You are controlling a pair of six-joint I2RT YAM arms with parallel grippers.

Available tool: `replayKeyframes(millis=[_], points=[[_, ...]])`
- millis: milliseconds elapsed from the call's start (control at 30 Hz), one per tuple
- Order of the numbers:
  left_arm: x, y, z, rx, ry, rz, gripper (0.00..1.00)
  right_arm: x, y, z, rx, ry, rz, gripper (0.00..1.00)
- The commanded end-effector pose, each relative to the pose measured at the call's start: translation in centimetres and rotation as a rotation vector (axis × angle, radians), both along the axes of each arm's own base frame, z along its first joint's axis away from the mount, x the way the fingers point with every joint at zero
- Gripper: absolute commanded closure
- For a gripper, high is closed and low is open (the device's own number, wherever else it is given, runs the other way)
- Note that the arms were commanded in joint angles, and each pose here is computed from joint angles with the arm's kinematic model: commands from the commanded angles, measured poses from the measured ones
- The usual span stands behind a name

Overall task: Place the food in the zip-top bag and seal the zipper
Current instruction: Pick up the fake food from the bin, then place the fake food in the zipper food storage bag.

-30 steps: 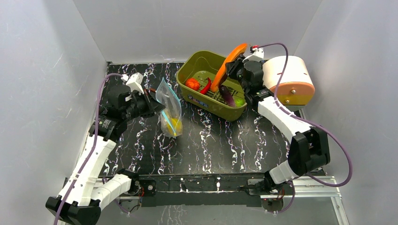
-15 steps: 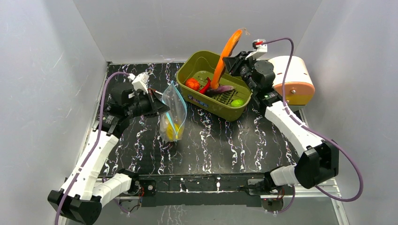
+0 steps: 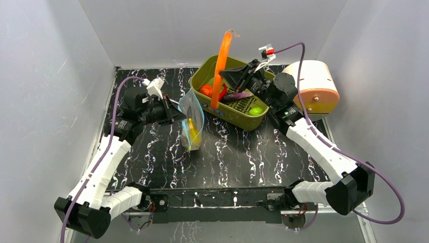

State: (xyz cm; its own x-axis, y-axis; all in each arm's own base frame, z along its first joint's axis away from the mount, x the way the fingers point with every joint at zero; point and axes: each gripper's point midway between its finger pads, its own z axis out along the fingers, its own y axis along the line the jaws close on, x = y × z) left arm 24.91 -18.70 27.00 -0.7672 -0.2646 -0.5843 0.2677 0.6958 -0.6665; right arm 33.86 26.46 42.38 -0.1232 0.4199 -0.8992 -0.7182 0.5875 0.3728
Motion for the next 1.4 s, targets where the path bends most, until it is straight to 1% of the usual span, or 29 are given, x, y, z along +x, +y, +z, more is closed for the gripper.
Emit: replayKeyframes(millis=[0, 133, 300, 500, 600, 767, 1000, 1100, 1233, 1367], points=[[-0.1, -0.4, 1.7, -0.016, -0.031, -0.033, 1.00, -6.0, 2.0, 7.2, 0.139, -0.194, 0.179, 1.00], [0.0, -0.9, 1.9, -0.049, -0.025, -0.042, 1.00, -8.8, 3.7, 8.4, 0.180, -0.227, 0.269, 1.00], [-0.2, -1.3, 2.2, -0.080, -0.013, -0.053, 1.00, -10.8, 5.2, 7.9, 0.185, -0.262, 0.323, 1.00], [-0.6, -1.5, 2.9, -0.109, -0.016, -0.058, 1.00, -11.3, 7.0, 6.1, 0.148, -0.262, 0.358, 1.00], [-0.7, -1.5, 3.1, -0.114, -0.022, -0.063, 1.00, -11.5, 7.5, 4.6, 0.104, -0.293, 0.343, 1.00], [-1.0, -1.7, 2.9, -0.121, -0.012, -0.077, 1.00, -11.2, 7.8, 1.9, 0.053, -0.320, 0.319, 1.00], [-1.1, -1.8, 3.1, -0.136, -0.017, -0.077, 1.00, -11.4, 8.7, -1.6, -0.004, -0.315, 0.338, 1.00], [-1.0, -1.9, 3.1, -0.144, -0.013, -0.076, 1.00, -11.8, 8.5, -2.6, -0.018, -0.353, 0.325, 1.00], [-1.1, -2.1, 3.3, -0.163, -0.008, -0.086, 1.00, -11.9, 8.0, -2.6, -0.017, -0.397, 0.298, 1.00], [-1.3, -2.1, 3.3, -0.167, -0.008, -0.090, 1.00, -11.4, 7.7, -0.8, 0.018, -0.434, 0.257, 1.00]])
